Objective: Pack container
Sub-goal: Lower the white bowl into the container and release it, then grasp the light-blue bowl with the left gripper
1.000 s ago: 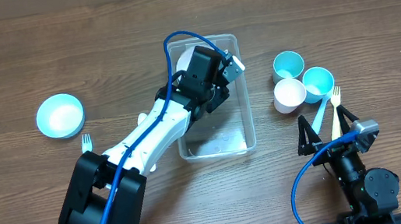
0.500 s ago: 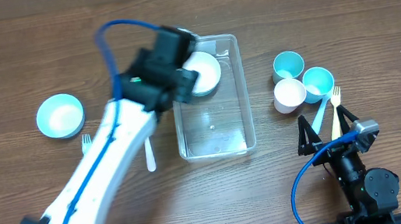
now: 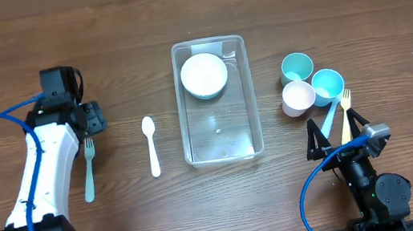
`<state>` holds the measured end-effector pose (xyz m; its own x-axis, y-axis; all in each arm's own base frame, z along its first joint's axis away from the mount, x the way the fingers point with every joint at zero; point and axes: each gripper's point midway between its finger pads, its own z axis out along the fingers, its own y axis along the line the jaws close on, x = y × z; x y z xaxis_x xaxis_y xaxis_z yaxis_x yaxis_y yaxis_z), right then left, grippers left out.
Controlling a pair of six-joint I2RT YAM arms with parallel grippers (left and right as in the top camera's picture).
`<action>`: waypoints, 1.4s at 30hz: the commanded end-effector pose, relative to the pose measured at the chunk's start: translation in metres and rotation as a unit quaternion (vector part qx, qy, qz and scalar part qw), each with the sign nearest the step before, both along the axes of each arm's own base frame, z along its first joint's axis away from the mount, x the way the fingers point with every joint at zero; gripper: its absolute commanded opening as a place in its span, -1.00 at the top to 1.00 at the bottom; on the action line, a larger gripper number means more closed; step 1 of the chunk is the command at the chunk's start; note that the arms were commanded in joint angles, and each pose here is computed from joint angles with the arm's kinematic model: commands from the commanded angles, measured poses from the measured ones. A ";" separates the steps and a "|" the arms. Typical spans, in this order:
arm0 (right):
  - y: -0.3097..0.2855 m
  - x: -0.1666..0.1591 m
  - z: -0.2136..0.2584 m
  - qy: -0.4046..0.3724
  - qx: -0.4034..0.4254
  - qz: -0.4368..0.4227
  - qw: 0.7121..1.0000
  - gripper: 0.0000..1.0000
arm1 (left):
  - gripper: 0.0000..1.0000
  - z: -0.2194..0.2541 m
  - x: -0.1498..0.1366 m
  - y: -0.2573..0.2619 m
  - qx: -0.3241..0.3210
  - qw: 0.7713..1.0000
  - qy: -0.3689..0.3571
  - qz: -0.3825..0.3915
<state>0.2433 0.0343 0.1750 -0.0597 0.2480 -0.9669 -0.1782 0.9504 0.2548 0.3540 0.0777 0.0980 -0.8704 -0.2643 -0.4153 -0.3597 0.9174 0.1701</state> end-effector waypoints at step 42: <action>0.000 0.000 -0.002 -0.002 -0.002 -0.002 1.000 -1.00 | 0.92 -0.009 0.068 -0.006 0.100 0.979 -0.030 -0.177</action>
<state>0.2433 0.0344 0.1751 -0.0595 0.2483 -0.9668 -0.1786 0.9503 0.2551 0.3976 0.0821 0.0365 -0.9260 0.1064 -0.3621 -0.0196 0.9446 0.3276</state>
